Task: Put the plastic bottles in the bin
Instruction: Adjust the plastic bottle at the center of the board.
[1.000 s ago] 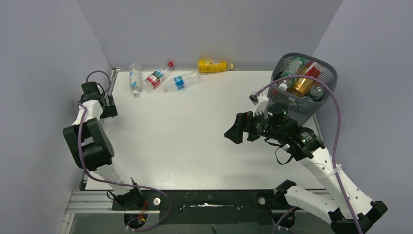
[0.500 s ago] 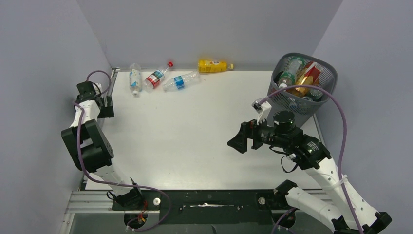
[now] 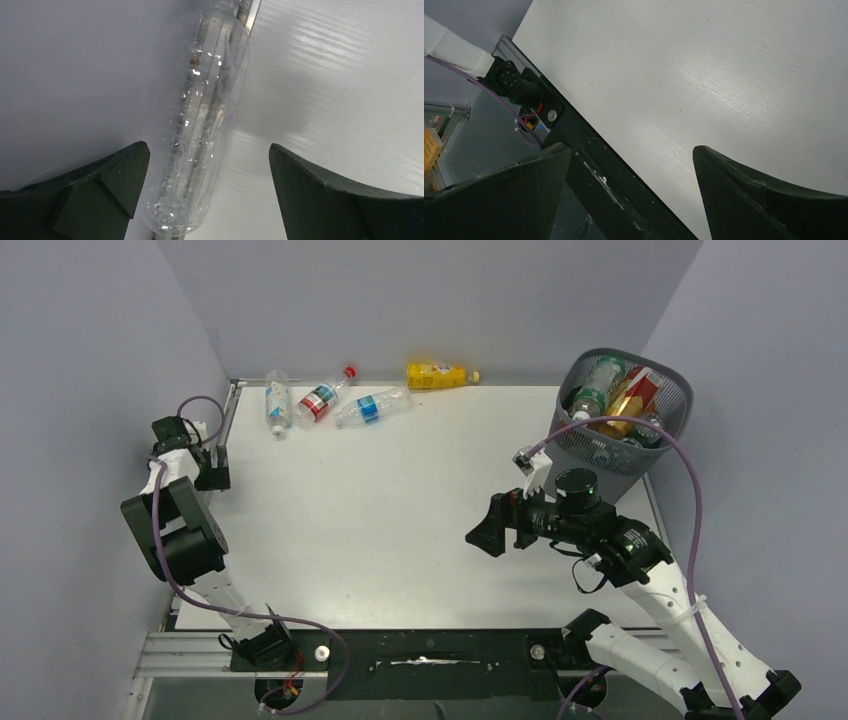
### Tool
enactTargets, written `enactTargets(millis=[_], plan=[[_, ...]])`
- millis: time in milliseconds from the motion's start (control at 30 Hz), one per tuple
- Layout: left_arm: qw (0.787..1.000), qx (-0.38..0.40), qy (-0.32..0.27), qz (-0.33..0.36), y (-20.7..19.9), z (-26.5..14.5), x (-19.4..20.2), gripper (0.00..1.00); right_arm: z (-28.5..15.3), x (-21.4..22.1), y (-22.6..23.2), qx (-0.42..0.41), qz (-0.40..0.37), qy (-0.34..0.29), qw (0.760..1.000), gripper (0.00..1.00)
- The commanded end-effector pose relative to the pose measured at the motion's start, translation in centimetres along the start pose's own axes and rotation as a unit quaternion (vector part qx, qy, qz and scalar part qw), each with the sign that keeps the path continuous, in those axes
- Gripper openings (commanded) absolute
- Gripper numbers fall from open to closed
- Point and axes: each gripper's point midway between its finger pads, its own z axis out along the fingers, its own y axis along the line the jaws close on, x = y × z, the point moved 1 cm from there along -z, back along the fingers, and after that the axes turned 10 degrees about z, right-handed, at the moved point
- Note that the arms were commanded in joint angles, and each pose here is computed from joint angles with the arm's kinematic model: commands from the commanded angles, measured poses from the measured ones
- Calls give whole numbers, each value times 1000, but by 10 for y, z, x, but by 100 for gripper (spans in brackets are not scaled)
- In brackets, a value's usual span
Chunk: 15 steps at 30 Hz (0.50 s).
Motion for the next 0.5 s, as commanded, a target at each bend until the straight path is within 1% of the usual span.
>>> enactTargets(millis=[0,100,267,333,467], plan=[[1000,6,-19,2,2,12,-5,91,3,-8,9,-20,-11,-13,1000,99],[1000,23,-11,4,-8,21,3,91,5,-7,7,-18,-9,-10,1000,99],[996,90,11,-9,-48,34,27,92,9,-3,2,-14,-5,-7,1000,99],[994,111,15,0,-66,34,31,92,9,-3,3,-15,-4,-7,1000,99],[993,110,20,45,-95,27,24,92,8,-5,3,-15,-5,-9,1000,99]])
